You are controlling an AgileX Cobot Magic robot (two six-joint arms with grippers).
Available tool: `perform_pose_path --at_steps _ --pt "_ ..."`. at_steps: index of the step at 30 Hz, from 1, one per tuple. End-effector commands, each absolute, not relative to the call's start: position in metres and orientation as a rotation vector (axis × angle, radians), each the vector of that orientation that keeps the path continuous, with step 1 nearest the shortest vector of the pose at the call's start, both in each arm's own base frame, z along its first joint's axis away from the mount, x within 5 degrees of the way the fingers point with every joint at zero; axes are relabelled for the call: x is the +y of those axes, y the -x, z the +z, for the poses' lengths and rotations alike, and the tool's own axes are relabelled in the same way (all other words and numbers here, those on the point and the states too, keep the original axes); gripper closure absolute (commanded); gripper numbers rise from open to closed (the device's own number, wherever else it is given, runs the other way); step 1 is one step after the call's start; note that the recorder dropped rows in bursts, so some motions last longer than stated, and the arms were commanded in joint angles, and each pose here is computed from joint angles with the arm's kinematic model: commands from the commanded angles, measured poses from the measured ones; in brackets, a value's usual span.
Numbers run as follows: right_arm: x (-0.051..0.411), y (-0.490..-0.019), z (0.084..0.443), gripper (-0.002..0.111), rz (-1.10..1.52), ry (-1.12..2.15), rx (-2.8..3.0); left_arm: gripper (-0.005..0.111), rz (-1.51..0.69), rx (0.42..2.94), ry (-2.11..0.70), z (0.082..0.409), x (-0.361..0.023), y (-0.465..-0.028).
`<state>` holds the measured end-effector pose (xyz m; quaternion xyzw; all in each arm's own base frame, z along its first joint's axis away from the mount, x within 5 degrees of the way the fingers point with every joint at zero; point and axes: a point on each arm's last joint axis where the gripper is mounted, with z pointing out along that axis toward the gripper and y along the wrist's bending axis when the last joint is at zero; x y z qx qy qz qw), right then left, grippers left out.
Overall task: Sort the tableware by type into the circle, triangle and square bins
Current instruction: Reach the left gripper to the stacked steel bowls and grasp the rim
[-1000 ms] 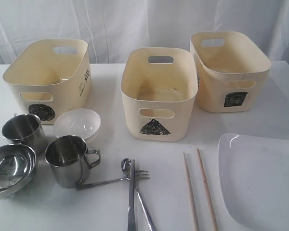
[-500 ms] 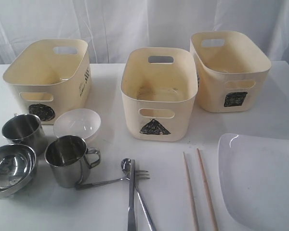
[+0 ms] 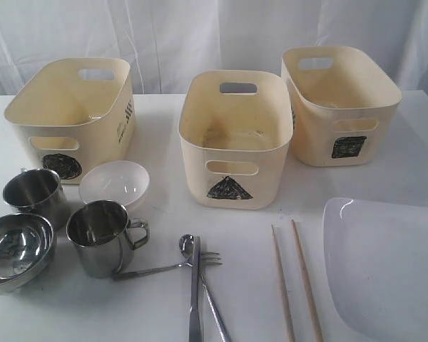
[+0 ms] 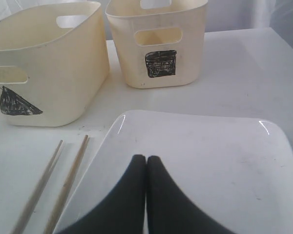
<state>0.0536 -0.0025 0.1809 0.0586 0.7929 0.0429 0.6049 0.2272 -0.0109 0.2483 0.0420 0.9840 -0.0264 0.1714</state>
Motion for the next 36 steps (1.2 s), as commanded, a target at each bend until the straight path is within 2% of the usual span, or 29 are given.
perform_pose_path --at_steps 1,8,28,30,34,36 --pt "-0.003 -0.054 0.182 0.108 0.096 -0.137 1.824 0.032 -0.074 2.844 -0.121 0.235 -0.01 -0.236" --pt "-0.003 -0.054 0.182 0.108 0.096 -0.137 1.824 0.032 -0.061 2.853 -0.117 0.209 -0.009 -0.238" --pt "-0.003 -0.054 0.182 0.108 0.096 -0.137 1.824 0.033 -0.052 2.869 -0.103 0.175 -0.009 -0.246" --pt "-0.003 -0.054 0.182 0.108 0.096 -0.137 1.824 0.039 -0.053 2.884 -0.103 0.171 -0.009 -0.247" --pt "-0.003 -0.054 0.182 0.108 0.096 -0.137 1.824 0.062 -0.054 2.926 -0.103 0.16 -0.009 -0.249" --pt "-0.003 -0.054 0.182 0.108 0.096 -0.137 1.824 0.069 -0.054 2.936 -0.104 0.158 -0.009 -0.249"
